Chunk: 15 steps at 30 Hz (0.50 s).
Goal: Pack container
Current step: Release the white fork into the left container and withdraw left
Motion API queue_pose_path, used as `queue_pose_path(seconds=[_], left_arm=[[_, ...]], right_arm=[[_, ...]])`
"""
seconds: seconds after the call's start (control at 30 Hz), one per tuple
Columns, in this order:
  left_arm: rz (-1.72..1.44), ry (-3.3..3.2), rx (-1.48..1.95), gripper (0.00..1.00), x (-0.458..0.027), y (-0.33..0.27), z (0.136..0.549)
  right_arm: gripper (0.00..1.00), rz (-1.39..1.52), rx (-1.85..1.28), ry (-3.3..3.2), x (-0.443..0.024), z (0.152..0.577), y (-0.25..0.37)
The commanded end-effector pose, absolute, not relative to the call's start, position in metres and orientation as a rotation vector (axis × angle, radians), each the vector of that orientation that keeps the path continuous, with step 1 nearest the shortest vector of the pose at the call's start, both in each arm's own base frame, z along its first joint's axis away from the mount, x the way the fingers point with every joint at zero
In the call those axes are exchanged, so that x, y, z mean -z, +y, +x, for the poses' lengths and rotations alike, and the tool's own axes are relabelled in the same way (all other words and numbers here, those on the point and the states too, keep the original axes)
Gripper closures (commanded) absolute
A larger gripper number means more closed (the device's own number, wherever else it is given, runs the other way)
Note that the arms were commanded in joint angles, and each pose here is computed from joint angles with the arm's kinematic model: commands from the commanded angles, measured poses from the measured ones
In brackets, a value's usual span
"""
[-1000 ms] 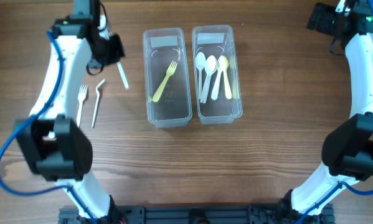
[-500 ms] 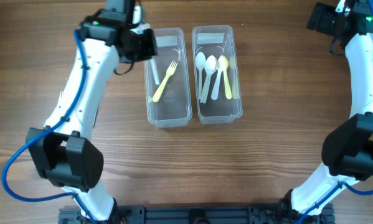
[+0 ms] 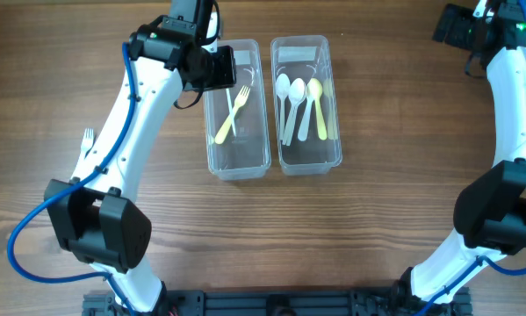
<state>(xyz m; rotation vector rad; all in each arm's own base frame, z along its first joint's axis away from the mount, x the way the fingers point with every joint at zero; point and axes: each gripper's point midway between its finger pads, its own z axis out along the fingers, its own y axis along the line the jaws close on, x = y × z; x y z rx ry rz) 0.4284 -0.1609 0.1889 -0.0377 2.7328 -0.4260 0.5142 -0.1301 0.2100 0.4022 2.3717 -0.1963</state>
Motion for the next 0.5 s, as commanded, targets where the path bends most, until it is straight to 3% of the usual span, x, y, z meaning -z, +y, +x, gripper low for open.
queue_pose_path(seconds=[0.0, 0.1, 0.27, 0.3, 0.33, 0.47], left_arm=[[-0.035, 2.753, 0.415, 0.38, -0.18, -0.165, 0.428], [-0.034, 2.748, 0.394, 0.37, -0.18, -0.161, 0.43], [-0.157, 2.713, 0.155, 0.36, -0.187, -0.101, 0.441], [-0.146, 2.726, 0.126, 0.33, -0.186, -0.09, 0.439], [-0.186, 2.787, 0.044, 0.14, -0.18, -0.057, 0.427], [-0.304, 2.855, -0.026, 0.14, -0.174, -0.019, 0.411]], right_arm=[[0.0, 0.397, 0.209, 2.352, -0.219, 0.514, -0.129], [0.0, 0.396, 0.208, 2.352, -0.219, 0.514, -0.129], [0.0, 0.397, 0.208, 2.351, -0.219, 0.514, -0.129], [0.0, 0.396, 0.208, 2.352, -0.219, 0.514, -0.129], [0.0, 0.396, 0.208, 2.352, -0.219, 0.514, -0.129], [0.0, 0.396, 0.208, 2.352, -0.219, 0.514, -0.129]])
